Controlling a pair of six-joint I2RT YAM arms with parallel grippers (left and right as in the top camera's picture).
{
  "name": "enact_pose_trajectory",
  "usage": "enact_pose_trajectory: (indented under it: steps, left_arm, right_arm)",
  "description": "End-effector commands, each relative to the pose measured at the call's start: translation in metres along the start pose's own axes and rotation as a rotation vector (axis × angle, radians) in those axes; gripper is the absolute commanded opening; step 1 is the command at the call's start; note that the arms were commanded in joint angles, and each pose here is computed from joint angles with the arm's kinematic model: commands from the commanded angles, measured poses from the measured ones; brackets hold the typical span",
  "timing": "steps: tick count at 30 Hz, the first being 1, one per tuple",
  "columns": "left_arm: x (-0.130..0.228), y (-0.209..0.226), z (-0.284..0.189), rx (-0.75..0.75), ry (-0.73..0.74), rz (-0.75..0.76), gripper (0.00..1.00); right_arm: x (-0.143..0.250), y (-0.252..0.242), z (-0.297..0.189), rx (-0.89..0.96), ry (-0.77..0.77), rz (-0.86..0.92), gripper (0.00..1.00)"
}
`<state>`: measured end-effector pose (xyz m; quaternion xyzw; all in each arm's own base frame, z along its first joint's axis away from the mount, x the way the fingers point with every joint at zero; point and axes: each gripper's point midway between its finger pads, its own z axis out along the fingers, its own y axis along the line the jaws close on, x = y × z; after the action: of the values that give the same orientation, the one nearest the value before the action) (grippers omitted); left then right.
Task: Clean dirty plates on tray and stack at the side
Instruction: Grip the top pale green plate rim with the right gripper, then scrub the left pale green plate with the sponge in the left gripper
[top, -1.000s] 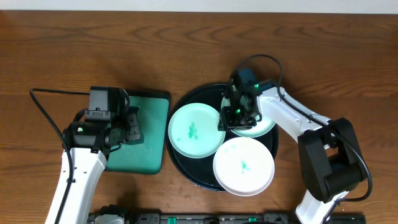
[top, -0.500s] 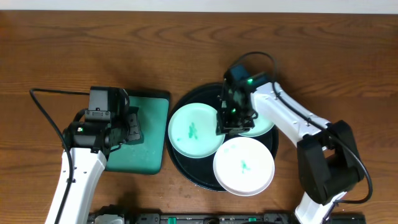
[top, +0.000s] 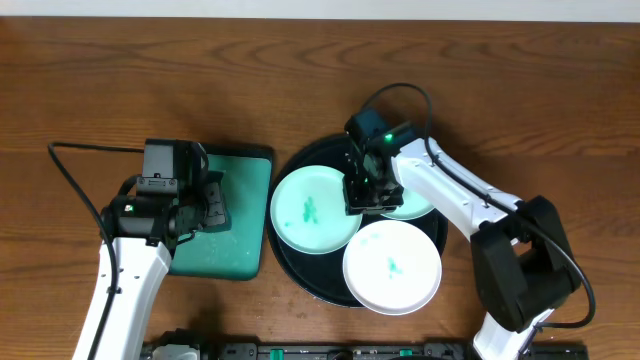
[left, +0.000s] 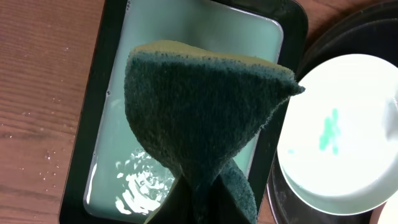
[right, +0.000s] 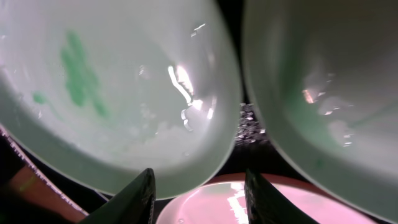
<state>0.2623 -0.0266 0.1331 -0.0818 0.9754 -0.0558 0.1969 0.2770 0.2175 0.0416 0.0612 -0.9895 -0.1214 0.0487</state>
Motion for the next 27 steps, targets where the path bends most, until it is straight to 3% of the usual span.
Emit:
enact_pose_trajectory:
  steps: [1,12,15,20,27]
  left_arm:
    - [-0.006,0.001,-0.004,-0.008,-0.019,0.003,0.07]
    - [-0.006,0.001,-0.004,-0.008,-0.019,0.003,0.07]
    - [-0.006,0.001,-0.004,-0.008,-0.019,0.003,0.07]
    - [-0.006,0.001,-0.004,-0.007,-0.019,0.000,0.07]
    - [-0.006,-0.015,-0.004,0.080,-0.011,0.002,0.07]
  right_arm:
    - [-0.006,-0.010,0.003,0.027,-0.011,0.037,0.43]
    - [-0.004,-0.013,0.038,0.019,0.072,0.045,0.37]
    - [-0.005,-0.013,0.041,0.018,0.071,0.045,0.28]
    - [-0.007,-0.012,0.040,0.015,0.065,0.044,0.01]
    - [-0.007,-0.012,0.040,0.016,0.065,0.043,0.01]
